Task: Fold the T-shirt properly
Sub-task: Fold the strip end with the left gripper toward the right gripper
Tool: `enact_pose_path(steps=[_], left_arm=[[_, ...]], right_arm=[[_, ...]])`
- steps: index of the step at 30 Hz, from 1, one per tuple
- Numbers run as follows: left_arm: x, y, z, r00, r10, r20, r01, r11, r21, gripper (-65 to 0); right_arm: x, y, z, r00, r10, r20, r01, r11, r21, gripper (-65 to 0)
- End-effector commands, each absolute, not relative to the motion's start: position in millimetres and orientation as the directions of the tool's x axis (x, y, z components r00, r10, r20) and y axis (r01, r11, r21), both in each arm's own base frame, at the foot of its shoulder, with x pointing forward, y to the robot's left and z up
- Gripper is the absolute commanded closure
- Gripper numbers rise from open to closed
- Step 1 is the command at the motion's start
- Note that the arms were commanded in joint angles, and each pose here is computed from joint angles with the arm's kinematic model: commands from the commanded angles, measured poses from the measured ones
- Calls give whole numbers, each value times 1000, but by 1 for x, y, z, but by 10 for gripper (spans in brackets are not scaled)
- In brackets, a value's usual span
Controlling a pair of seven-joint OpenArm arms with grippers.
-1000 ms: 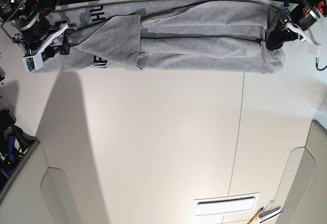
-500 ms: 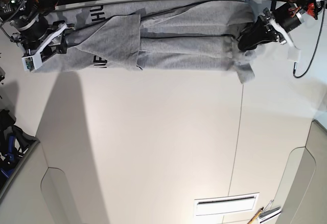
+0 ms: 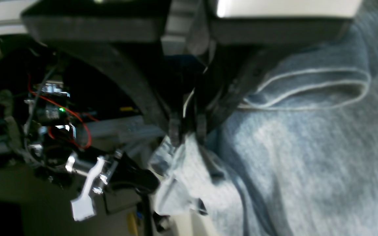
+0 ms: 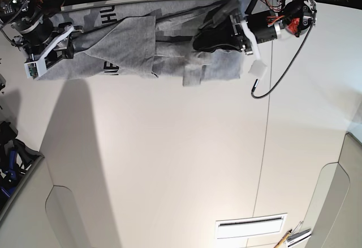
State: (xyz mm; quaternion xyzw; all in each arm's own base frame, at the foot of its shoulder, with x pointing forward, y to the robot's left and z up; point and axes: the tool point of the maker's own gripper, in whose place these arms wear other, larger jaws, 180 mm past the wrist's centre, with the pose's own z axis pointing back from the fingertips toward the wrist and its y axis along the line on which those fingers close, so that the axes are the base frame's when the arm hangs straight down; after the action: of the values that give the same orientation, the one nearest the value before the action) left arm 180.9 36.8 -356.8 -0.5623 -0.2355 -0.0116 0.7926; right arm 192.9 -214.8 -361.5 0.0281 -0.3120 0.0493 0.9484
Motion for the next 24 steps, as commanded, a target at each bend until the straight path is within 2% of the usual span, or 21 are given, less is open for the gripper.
enact_pose_path(steps=[1,8,17,20,21,24], left_arm=[[186,31,-344,874,257,413,321,333,-887,0],[184,-10,-331,884,200,422,374,238,-896,0],[182,-20,-330,887,184,424,382,224,-897,-6],[187,-19,-328,879,210,427,382,224,-897,-203],[189,-19,-327,875,224,429,382,224,-897,-234],[194,-19,-324,868,234,438,390,223,-893,-241]], right_arm=[[198,-217,-354,781,82,619,-113,994,10,-267],[198,-217,-354,781,83,619,-113,994,10,-267],[198,-217,-354,780,82,620,-113,994,11,-267],[198,-217,-354,780,80,621,-113,993,14,-267],[198,-216,-354,779,79,622,-114,993,17,-267],[199,-214,-353,776,73,627,-116,993,27,-267]])
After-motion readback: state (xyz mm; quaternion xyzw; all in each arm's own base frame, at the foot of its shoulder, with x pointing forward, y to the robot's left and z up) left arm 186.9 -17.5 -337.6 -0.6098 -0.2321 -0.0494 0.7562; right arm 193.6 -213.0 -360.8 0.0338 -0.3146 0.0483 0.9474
